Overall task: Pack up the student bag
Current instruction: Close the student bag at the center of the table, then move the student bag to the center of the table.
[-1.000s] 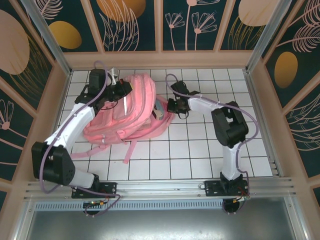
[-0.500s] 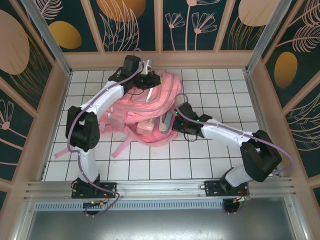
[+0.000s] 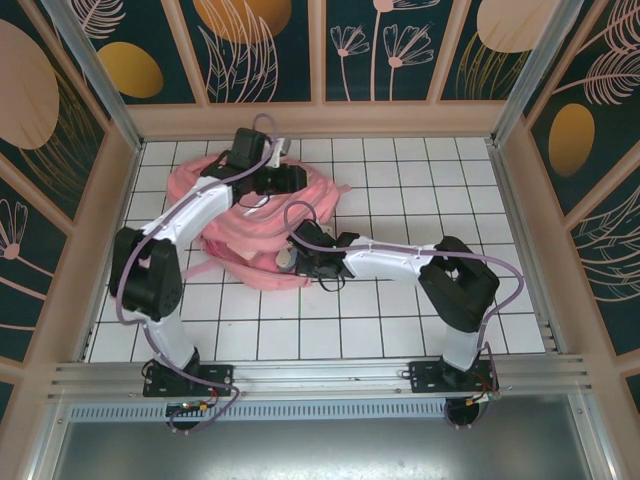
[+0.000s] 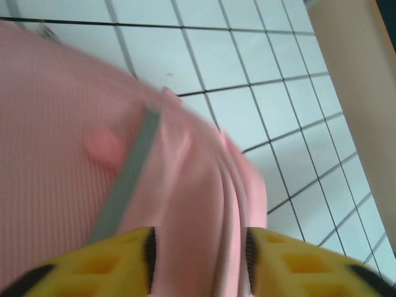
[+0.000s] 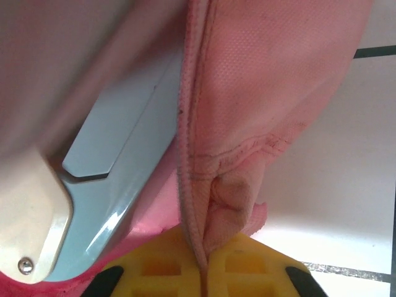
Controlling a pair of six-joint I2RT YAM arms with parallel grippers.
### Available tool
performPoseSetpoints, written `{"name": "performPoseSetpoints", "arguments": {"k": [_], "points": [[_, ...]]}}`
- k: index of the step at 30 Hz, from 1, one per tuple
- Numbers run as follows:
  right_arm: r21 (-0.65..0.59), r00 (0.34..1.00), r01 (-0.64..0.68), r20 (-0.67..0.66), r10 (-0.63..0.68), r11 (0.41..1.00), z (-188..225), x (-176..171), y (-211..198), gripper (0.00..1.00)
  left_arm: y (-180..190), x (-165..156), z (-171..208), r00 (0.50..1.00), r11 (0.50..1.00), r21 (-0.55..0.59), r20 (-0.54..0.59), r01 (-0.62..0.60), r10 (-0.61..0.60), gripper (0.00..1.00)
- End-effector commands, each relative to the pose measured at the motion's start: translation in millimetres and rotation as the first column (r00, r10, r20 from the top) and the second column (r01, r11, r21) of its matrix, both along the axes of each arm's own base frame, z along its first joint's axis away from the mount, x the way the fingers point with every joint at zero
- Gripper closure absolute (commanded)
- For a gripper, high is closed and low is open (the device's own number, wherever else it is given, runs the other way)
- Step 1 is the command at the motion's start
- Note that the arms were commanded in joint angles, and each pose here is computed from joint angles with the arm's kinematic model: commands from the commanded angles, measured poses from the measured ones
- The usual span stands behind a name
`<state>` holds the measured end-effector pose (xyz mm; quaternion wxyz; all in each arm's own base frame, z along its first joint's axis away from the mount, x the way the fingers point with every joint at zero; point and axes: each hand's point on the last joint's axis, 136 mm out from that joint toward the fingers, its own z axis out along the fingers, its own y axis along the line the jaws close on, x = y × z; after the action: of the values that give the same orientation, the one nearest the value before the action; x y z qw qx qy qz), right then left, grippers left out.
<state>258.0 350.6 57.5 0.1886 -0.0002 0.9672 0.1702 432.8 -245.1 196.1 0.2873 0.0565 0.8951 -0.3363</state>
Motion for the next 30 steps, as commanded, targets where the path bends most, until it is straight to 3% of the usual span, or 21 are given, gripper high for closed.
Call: {"name": "performPoseSetpoints", "arguments": {"k": [1,5,8,13,17,24,26,30], "points": [[-0.004,0.997,-0.071,-0.032,0.071,0.997,5.9,-12.5,0.2,0.71,41.3,1.8,29.9,0.988,0.993,-0.012,0.102,-0.117,0.117,0.48],[-0.031,0.999,-0.045,0.005,0.045,0.999,22.8,-4.7,-19.2,0.53,80.6,-13.0,50.9,0.961,0.972,-0.027,0.141,-0.236,0.237,0.44],[-0.038,0.999,-0.018,0.045,0.020,0.999,40.4,9.4,-37.1,0.48,107.0,-26.3,59.6,0.925,0.939,-0.009,0.168,-0.344,0.340,0.42],[0.002,0.994,-0.026,0.105,0.025,1.000,67.5,45.3,-57.7,0.39,161.6,-53.4,43.8,0.821,0.822,0.088,0.182,-0.562,0.541,0.34],[0.082,0.982,-0.106,0.165,0.092,0.991,91.0,88.5,-43.5,0.29,199.8,-76.9,4.3,0.736,0.712,0.187,0.148,-0.677,0.661,0.33],[0.166,0.967,-0.229,0.149,0.205,0.959,85.9,171.8,17.6,0.28,222.7,-103.6,-63.5,0.660,0.620,0.308,0.037,-0.722,0.750,0.44],[0.183,0.964,-0.253,0.127,0.232,0.950,74.0,182.4,34.5,0.28,225.3,-107.5,-73.4,0.648,0.607,0.330,0.021,-0.723,0.761,0.47],[0.188,0.962,-0.271,0.073,0.262,0.944,45.4,191.2,51.2,0.38,226.2,-112.6,-92.2,0.648,0.604,0.360,0.002,-0.711,0.761,0.51]]}}
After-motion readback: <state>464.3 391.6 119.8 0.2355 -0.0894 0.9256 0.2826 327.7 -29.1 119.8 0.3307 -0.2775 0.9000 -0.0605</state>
